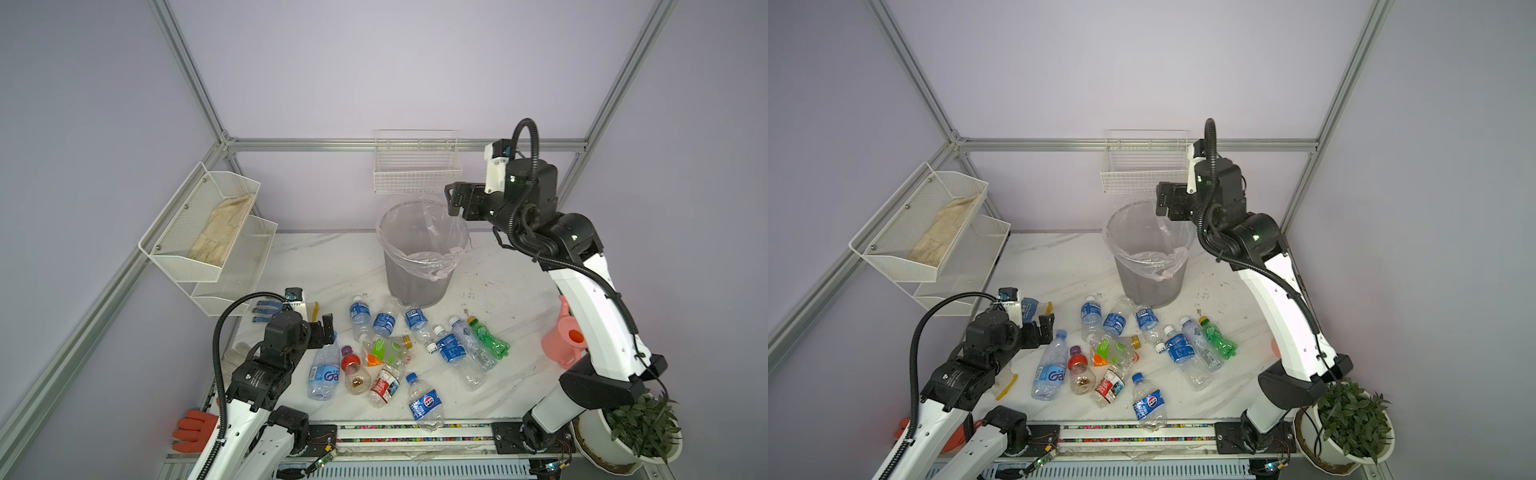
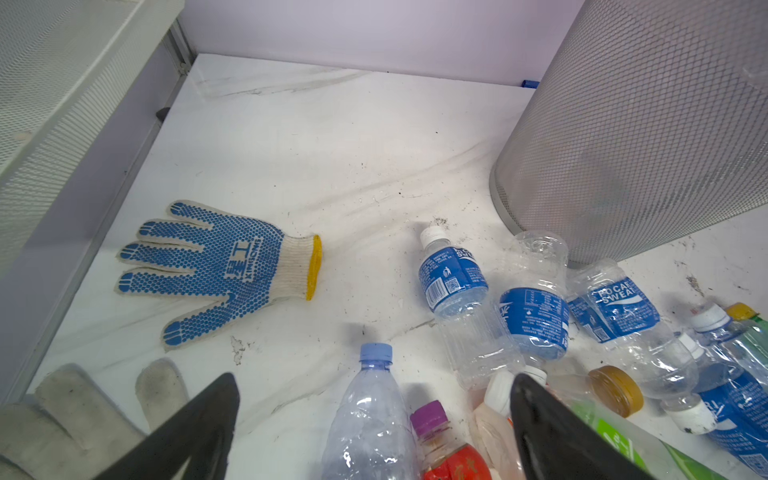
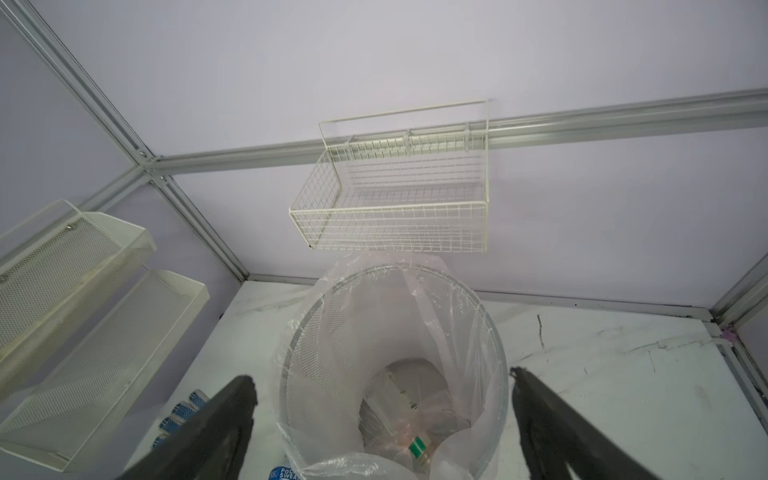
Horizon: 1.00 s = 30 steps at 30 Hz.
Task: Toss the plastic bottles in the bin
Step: 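Draw the right gripper back from the bin while the left arm reaches toward the bottles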
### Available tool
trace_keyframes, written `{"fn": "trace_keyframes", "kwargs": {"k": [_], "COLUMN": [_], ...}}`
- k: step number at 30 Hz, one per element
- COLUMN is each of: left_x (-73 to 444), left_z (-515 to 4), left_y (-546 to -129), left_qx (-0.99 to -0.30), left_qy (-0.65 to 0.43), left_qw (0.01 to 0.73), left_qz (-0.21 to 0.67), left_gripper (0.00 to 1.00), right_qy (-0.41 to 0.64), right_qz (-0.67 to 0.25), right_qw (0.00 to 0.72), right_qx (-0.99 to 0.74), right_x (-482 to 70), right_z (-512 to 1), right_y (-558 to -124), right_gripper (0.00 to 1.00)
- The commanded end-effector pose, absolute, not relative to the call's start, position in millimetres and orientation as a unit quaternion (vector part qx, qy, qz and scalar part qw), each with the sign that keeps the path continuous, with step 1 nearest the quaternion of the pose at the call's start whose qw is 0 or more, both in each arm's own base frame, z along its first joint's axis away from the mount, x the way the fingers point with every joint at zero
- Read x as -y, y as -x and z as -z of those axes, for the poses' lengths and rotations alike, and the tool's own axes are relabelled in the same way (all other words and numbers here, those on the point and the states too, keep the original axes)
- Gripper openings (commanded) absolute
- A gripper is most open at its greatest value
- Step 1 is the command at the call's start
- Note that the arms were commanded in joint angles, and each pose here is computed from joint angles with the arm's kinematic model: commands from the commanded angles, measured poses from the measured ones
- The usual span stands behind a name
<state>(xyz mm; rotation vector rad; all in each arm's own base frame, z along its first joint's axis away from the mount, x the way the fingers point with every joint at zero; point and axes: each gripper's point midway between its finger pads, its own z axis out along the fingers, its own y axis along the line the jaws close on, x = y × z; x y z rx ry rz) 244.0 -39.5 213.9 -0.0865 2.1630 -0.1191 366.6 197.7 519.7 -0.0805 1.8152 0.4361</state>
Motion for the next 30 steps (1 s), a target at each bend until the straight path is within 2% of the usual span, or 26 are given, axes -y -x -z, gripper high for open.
{"fn": "trace_keyframes", "kwargs": {"k": [1,5,9,12,18,25,30], "left_x": [57.7,75.6,98.9,121.3,196.5,293.5,329.3], "left_z": [-259.9,-289.0,-303.2,-306.2,-304.1,-275.8,-246.8], "left_y": [-244.9,-239.6,-234.9,-232.2,-215.0,-173.6,-145.7], "left_qx": [-0.863,-0.855,-0.855,-0.859,-0.861,-0.874,-0.892], "left_qy": [0.026,0.005,-0.017,-0.039,-0.110,-0.187,-0.192], "left_qw": [0.494,0.502,0.496,0.487,0.474,0.418,0.368], "left_qz": [0.100,0.127,0.147,0.152,0.148,0.165,0.182], "left_gripper": [0.99,0.99,0.97,0.96,0.96,0.96,0.96], "right_qy": [0.037,0.019,-0.014,-0.073,-0.041,-0.034,-0.040], "right_qz": [-0.198,-0.211,-0.204,-0.209,-0.184,-0.195,-0.188], "right_qw": [0.586,0.592,0.633,0.657,0.562,0.558,0.553], "right_qx": [-0.785,-0.777,-0.747,-0.721,-0.805,-0.806,-0.811], "right_x": [-199.9,-187.6,-155.7,-128.3,-151.4,-151.7,-147.7], "right_z": [-508.9,-508.2,-520.0,-523.3,-469.3,-454.0,-444.4], "right_y": [-362.6,-346.9,-322.0,-306.5,-320.6,-312.6,-310.1], "right_gripper": [0.97,0.97,0.97,0.97,0.97,0.97,0.97]}}
